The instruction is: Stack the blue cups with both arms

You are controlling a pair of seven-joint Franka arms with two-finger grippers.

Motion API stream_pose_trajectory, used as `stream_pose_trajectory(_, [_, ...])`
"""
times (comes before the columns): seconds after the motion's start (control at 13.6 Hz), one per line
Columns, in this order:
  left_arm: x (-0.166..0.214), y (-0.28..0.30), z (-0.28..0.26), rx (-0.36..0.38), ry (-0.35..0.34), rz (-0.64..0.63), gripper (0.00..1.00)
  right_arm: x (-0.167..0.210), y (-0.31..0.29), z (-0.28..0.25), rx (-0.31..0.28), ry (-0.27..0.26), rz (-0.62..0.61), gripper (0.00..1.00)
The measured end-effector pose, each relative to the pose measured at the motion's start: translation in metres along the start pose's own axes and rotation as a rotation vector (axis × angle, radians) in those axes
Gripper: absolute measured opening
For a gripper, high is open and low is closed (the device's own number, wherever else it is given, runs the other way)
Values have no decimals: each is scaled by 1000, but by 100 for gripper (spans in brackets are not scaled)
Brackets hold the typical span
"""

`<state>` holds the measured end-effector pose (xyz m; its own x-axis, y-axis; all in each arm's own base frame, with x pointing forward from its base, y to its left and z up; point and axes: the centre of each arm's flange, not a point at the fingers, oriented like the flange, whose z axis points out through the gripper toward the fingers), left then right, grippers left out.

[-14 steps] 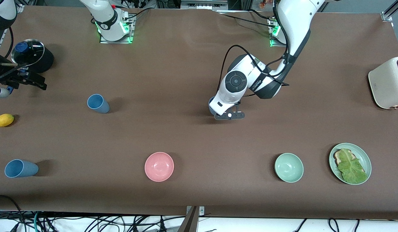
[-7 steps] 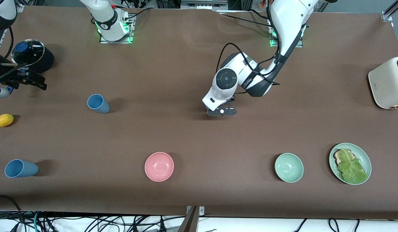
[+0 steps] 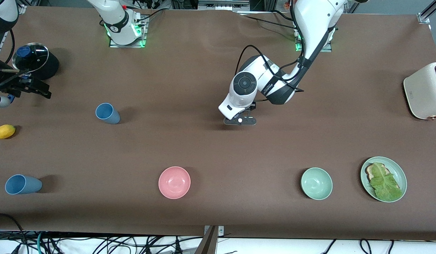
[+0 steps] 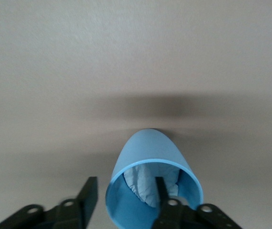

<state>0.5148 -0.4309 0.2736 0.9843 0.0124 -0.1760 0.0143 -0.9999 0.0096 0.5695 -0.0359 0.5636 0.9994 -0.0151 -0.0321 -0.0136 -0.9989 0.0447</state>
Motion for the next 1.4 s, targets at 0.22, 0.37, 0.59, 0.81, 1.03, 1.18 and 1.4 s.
stream_pose_trajectory(0.22, [8, -19, -63, 10, 20, -33, 93, 1, 0, 4, 0, -10, -3, 100])
stream_pose_trajectory(0.37, [13, -47, -124, 30, 24, -78, 100, 8, -2, 26, 2, -54, -8, 100])
stream_pose_trajectory(0.59, [28, -108, -209, 30, 39, -176, 100, 25, -3, 84, 4, -150, -11, 100])
stream_pose_trajectory(0.81, [45, -168, -265, -14, 100, -272, 100, 33, -2, 144, 5, -143, -9, 100])
stream_pose_trajectory(1.03, [44, -220, -296, -4, 98, -256, 100, 18, -6, 201, 7, -129, -16, 100])
stream_pose_trajectory(1.18, [46, -259, -310, 2, 100, -174, 100, 9, -7, 223, 8, -113, -17, 100])
stream_pose_trajectory(1.4, [44, -306, -323, 18, 107, -62, 100, -8, -10, 257, 10, -84, -21, 100])
